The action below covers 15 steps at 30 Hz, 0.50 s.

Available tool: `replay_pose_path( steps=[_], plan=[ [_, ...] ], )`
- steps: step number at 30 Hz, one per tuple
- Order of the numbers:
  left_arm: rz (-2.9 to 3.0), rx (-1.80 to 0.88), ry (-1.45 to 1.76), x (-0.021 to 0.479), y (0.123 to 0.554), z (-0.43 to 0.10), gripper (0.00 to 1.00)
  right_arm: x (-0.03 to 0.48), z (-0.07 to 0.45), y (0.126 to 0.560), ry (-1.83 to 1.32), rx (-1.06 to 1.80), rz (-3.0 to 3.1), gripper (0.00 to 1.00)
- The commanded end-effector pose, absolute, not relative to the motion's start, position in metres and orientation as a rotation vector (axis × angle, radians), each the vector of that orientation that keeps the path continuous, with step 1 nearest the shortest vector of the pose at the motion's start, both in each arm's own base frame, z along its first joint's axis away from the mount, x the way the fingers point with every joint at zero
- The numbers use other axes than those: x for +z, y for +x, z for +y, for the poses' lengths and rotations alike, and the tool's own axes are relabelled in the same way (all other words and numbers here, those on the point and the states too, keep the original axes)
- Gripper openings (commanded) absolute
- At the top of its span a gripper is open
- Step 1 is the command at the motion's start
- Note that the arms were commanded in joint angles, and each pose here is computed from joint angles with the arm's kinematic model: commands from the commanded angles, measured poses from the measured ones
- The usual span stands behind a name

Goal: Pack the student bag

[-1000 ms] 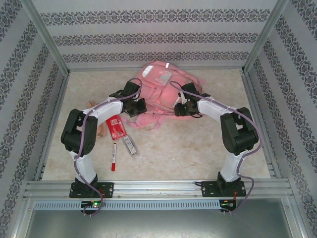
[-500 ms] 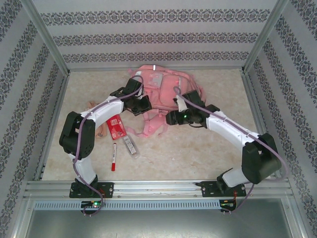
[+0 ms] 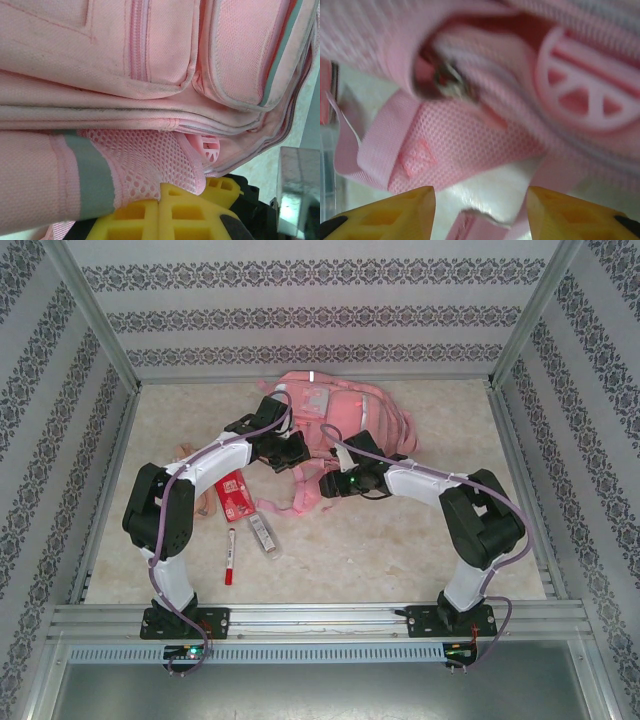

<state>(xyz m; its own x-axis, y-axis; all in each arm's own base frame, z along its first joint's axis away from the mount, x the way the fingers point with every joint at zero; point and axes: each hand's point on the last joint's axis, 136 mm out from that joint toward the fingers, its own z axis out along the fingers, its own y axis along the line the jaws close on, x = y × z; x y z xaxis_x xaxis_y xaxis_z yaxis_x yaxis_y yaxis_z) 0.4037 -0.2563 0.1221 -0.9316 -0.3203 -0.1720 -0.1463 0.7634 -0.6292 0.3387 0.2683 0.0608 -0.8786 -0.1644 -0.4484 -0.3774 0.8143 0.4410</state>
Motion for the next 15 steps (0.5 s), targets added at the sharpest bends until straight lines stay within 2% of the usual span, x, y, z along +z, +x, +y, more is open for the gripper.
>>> replay_pose_path(
  steps=[1, 3, 9, 13, 15],
  plan=[
    [2.645, -1.02, -0.326, 0.14, 0.402, -0.271, 0.0, 0.08, 0.277, 0.371, -0.389, 0.713, 2.466, 0.49],
    [2.648, -1.024, -0.329, 0.14, 0.402, -0.271, 0.0, 0.084, 0.274, 0.38, -0.355, 0.658, 2.436, 0.48],
    [2.652, -1.022, -0.328, 0.138, 0.398, -0.27, 0.0, 0.082, 0.274, 0.394, -0.286, 0.631, 2.424, 0.32],
    [2.651, -1.025, -0.333, 0.137, 0.397, -0.269, 0.0, 0.084, 0.281, 0.392, -0.3, 0.666, 2.422, 0.1],
    [2.648, -1.025, -0.331, 0.138, 0.398, -0.269, 0.0, 0.086, 0.28, 0.39, -0.302, 0.669, 2.425, 0.03]
  ],
)
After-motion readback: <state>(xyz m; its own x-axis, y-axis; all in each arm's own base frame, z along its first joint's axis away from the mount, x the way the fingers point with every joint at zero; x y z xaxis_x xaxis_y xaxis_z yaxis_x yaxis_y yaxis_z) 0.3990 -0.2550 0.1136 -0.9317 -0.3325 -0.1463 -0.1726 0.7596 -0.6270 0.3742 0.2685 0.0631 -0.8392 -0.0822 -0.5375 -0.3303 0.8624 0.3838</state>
